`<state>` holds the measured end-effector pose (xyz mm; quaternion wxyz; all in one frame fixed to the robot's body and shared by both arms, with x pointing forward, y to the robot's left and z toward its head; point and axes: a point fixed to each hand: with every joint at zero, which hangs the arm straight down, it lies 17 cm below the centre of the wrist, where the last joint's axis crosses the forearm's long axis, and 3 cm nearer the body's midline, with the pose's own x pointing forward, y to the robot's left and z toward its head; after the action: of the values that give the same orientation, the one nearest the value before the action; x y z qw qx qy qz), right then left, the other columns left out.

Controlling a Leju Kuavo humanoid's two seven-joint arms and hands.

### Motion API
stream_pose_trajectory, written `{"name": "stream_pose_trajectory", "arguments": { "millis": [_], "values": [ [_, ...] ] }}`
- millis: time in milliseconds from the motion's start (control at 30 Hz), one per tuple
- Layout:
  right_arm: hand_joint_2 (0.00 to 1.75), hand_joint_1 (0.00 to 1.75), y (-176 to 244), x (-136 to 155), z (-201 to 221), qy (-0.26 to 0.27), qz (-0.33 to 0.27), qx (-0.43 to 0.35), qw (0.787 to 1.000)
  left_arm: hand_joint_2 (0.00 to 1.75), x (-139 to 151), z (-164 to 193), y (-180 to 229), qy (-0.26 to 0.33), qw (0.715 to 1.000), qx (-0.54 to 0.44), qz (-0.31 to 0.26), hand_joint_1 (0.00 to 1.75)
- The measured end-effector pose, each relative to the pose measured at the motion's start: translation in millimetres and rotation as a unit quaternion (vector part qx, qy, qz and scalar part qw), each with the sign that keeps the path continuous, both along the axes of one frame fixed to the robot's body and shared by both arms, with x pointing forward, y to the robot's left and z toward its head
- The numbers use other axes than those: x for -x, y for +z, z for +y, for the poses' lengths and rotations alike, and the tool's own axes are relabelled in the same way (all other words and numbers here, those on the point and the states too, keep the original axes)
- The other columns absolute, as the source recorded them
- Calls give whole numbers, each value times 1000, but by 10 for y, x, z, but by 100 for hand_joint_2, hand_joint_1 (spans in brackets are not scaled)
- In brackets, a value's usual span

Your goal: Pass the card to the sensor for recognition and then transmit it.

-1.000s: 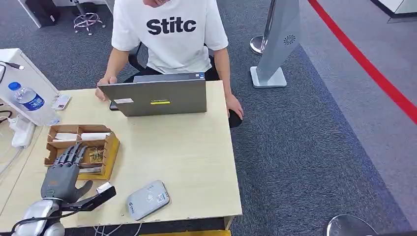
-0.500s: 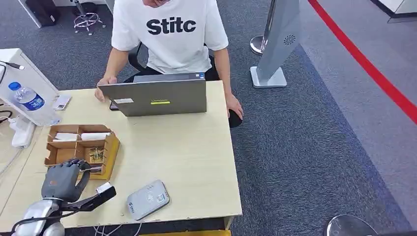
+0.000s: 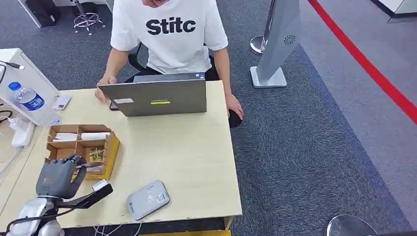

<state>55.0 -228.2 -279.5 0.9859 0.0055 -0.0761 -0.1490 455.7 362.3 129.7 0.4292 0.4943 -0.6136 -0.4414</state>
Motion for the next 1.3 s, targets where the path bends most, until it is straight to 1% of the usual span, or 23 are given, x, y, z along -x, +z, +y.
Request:
{"name": "stream_pose_trajectory", "arguments": {
  "millis": [167,333,467,667,767,900,1033,1167,1200,1300],
  "values": [
    [175,0,-1,3,-10,2,0,1,1000,175,-133,157,560,4,998,6,-58,175],
    [175,0,-2,6,-14,2,0,2,1000,175,-158,219,871,5,996,3,-93,175],
    [175,0,-2,5,-14,2,0,2,1000,175,-166,274,1035,7,994,27,-110,175],
    [175,0,-2,2,-16,-2,0,2,1000,175,-166,352,1068,14,993,34,-112,175],
    [175,0,-3,-1,-20,0,1,3,1000,175,-245,465,1011,42,995,21,-93,175],
    [175,0,-1,-14,-10,6,3,2,1000,175,-421,751,860,85,995,6,-59,175],
    [175,0,-1,-19,-5,10,4,2,1000,175,-530,957,771,106,993,-9,-42,175],
    [175,0,-2,-14,0,13,6,2,1000,175,-555,1026,680,113,993,-10,-31,175],
    [175,0,-2,-11,1,13,7,1,1000,175,-554,1027,669,113,993,-9,-31,98],
    [175,0,-2,-11,2,13,7,1,1000,175,-547,1011,662,109,993,-1,-34,98]
  ]
}}
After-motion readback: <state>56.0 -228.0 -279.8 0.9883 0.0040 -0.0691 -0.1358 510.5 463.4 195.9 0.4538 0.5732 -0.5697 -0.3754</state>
